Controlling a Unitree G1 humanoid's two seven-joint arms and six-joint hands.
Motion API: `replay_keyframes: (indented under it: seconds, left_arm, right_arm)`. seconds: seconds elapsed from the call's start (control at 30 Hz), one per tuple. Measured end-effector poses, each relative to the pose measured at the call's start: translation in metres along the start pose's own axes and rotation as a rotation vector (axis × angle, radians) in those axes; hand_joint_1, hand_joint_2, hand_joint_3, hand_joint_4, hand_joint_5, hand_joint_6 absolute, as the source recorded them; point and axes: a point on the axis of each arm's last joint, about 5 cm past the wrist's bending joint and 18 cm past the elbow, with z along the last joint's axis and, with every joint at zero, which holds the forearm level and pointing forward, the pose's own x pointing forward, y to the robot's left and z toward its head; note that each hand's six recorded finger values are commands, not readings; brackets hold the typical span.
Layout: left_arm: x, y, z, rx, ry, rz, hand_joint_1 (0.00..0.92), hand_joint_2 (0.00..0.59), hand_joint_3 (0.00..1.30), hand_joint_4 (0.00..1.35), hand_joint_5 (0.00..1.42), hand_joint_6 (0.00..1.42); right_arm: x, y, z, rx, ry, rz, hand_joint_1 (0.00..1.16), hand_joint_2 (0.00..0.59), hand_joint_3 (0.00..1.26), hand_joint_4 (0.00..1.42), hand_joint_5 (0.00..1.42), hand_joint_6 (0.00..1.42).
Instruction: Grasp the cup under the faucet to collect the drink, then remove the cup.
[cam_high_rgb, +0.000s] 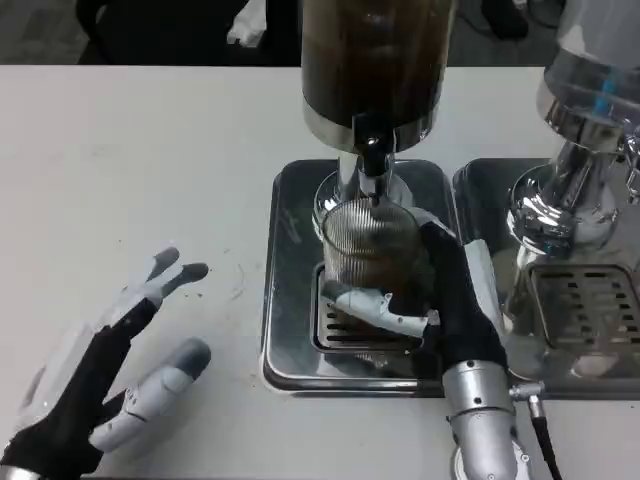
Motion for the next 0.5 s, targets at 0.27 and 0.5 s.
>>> replay_keyframes:
  seconds: [0.27, 0.5]
  left_arm:
    - [-0.0024, -0.0005, 0.0005, 0.000, 0.002, -0.002, 0.000, 0.159, 0.21, 0.00, 0.10, 0.01]
    - [-0.0022, -0.0014, 0.0006, -0.003, 0.001, -0.006, 0.000, 0.159, 0.21, 0.00, 0.10, 0.01]
  right_arm:
    - [0.0016, 0.0020, -0.0019, 0.002, 0.002, -0.032, 1.16, 0.150, 0.54, 0.59, 0.71, 0.91]
    - [0.0004, 0.0025, -0.0037, -0.003, -0.001, -0.079, 1.16, 0.112, 0.62, 0.70, 0.78, 1.05]
